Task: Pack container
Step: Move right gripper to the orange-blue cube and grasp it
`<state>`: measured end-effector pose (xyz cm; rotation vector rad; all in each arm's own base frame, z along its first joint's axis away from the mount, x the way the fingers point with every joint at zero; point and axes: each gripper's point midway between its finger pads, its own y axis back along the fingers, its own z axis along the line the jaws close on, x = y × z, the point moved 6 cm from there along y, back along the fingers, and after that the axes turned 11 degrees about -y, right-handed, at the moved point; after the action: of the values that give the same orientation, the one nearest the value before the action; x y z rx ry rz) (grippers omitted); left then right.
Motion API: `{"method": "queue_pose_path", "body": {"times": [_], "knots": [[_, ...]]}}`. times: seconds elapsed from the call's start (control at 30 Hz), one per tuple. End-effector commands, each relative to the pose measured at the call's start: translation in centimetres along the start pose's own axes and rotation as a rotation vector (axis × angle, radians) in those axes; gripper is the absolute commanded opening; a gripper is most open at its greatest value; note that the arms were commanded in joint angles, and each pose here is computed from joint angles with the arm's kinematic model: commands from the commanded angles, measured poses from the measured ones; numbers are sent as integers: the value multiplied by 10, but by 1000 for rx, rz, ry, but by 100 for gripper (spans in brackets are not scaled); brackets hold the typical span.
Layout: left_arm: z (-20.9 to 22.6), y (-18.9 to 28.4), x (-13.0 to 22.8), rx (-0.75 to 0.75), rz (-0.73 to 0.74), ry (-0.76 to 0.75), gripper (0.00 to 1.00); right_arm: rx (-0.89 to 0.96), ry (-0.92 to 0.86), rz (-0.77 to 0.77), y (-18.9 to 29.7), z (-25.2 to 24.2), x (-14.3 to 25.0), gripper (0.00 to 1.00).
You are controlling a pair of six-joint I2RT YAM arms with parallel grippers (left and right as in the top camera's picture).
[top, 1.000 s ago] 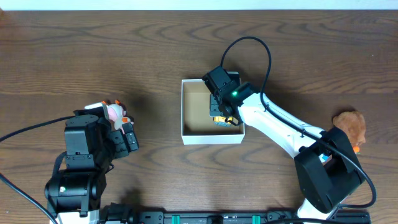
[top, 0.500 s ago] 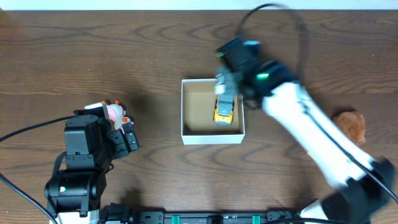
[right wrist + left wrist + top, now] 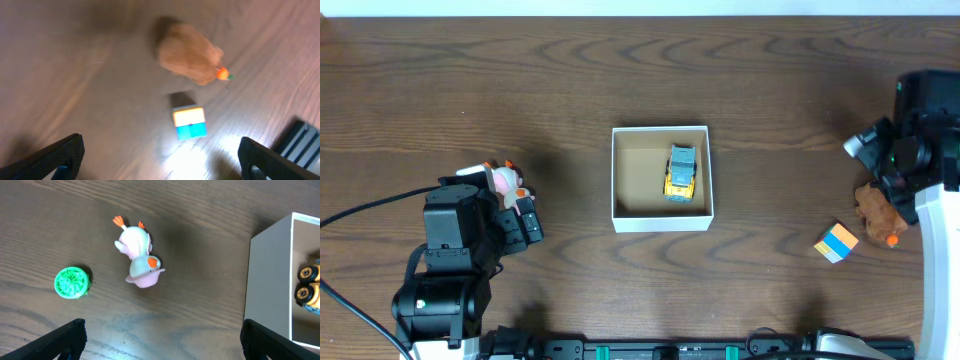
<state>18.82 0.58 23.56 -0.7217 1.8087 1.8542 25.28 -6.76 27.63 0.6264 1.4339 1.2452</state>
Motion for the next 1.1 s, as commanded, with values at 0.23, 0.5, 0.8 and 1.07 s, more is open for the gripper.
{"method": "queue_pose_path", "body": {"times": [0.23, 0.5, 0.8, 1.07], "knots": [[1, 5, -5, -6, -18, 7, 98, 97, 22, 177, -105, -39, 34, 99], [1, 5, -5, -6, -18, 7, 98, 54, 60, 210, -145, -48, 60, 98], [1, 5, -5, -6, -18, 7, 98, 79, 70, 236, -168, -67, 81, 98], [1, 5, -4, -6, -17, 7, 98, 70, 99, 229, -173, -69, 84, 88]]}}
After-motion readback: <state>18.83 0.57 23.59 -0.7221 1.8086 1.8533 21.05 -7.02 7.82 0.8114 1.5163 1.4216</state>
